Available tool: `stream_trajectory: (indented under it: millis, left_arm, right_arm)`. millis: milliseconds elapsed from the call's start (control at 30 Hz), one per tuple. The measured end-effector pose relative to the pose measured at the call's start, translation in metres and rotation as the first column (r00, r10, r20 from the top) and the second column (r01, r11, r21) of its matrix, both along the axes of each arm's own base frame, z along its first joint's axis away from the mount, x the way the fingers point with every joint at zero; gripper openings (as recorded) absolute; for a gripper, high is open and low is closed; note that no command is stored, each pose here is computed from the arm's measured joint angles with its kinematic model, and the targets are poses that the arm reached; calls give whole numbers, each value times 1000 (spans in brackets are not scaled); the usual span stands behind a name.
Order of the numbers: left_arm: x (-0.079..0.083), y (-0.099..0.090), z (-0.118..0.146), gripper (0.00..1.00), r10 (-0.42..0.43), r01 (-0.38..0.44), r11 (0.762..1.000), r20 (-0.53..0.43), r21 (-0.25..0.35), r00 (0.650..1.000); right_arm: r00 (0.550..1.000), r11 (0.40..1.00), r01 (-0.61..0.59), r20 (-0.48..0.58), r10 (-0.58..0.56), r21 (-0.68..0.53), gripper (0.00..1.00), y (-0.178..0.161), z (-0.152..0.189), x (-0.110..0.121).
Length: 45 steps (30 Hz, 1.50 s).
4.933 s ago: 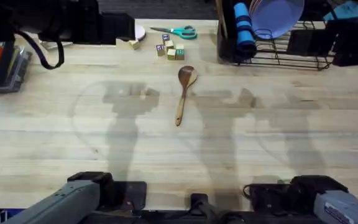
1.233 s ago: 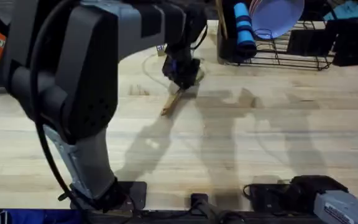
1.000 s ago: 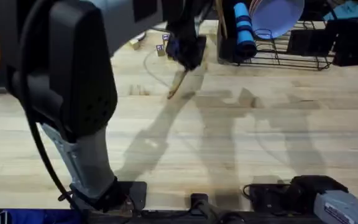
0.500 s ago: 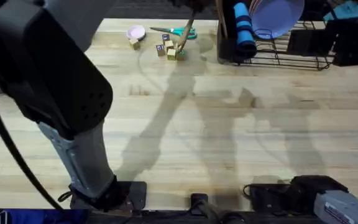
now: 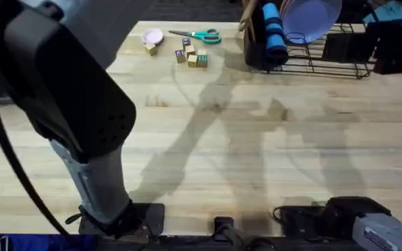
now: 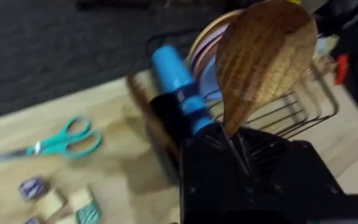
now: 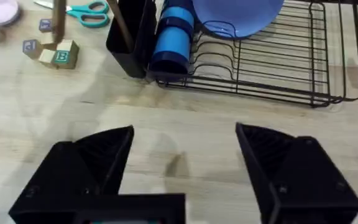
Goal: Pick up the spoon on the table one by one and put them onto the rack
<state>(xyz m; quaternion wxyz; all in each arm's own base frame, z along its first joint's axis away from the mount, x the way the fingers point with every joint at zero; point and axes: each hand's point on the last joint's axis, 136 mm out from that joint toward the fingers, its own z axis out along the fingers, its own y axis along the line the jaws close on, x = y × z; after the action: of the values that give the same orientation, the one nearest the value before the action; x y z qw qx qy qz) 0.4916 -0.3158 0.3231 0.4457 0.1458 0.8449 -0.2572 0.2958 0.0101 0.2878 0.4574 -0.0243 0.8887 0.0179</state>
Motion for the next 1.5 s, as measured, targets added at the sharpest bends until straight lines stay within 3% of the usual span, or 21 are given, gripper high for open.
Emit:
stream_trajectory:
  millis: [200,500,900,1267,1500]
  left_arm:
    - [1,-22,30,45,-41,49,996,110,-78,993]
    - [10,-33,54,45,-47,78,987,215,-139,976]
    - [42,-55,-26,45,-58,71,993,135,-97,989]
    - [42,-55,-34,45,-61,71,994,119,-78,991]
    - [31,-51,-87,45,-69,69,998,-40,11,997]
  right_arm:
    - [1000,1000,0,0,0,0,993,0,0,0]
    - [1000,1000,0,0,0,0,993,0,0,0]
    - [1000,1000,0,0,0,0,993,0,0,0]
    - [1000,1000,0,0,0,0,993,0,0,0]
    - [1000,1000,0,0,0,0,994,0,0,0]
